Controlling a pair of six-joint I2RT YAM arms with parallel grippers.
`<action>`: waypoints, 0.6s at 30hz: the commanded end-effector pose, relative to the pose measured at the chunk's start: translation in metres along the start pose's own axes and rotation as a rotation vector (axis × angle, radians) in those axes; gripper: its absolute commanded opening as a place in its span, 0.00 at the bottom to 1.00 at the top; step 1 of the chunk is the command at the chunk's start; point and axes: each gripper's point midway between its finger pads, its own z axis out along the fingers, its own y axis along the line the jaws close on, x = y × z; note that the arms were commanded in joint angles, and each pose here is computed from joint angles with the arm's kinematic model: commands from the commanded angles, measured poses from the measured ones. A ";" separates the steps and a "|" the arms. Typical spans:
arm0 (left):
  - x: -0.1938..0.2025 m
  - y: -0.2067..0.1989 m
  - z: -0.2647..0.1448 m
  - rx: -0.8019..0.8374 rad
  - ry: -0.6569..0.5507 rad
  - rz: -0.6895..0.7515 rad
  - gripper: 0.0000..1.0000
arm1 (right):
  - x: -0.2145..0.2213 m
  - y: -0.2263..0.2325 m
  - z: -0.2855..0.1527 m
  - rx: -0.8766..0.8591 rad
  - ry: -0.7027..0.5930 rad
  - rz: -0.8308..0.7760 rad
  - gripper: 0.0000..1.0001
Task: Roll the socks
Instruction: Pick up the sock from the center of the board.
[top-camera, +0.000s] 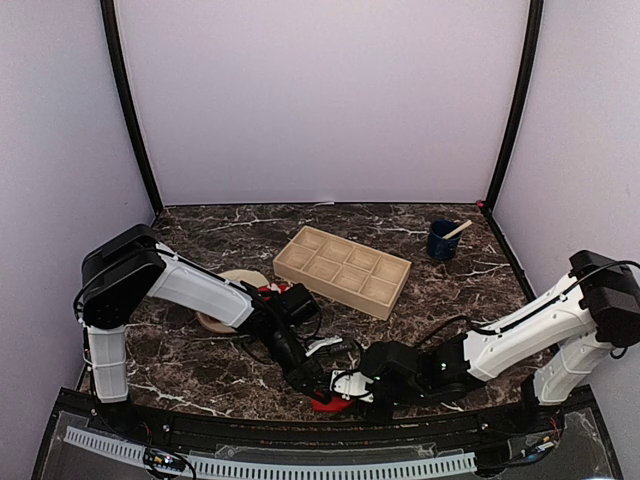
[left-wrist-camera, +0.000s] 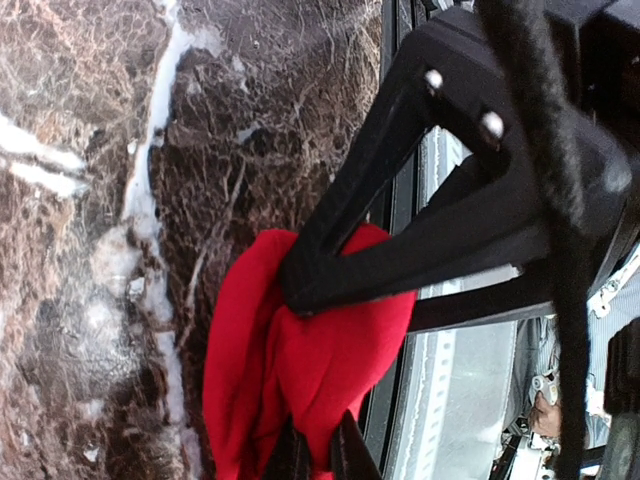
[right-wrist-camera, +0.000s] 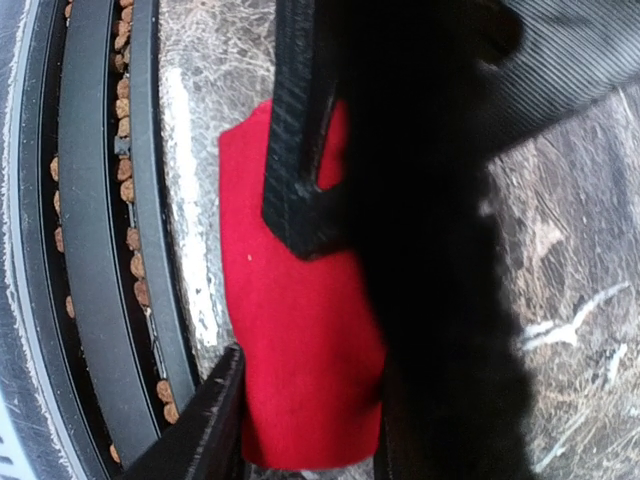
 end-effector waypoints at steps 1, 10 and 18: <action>0.026 0.015 0.006 -0.036 0.073 -0.084 0.00 | -0.016 0.004 0.002 -0.010 -0.037 -0.021 0.34; 0.028 0.016 0.007 -0.031 0.076 -0.091 0.00 | 0.000 0.009 0.016 -0.034 0.035 -0.023 0.22; 0.030 0.019 0.005 -0.049 0.071 -0.114 0.04 | 0.018 0.014 0.024 -0.067 0.113 0.010 0.06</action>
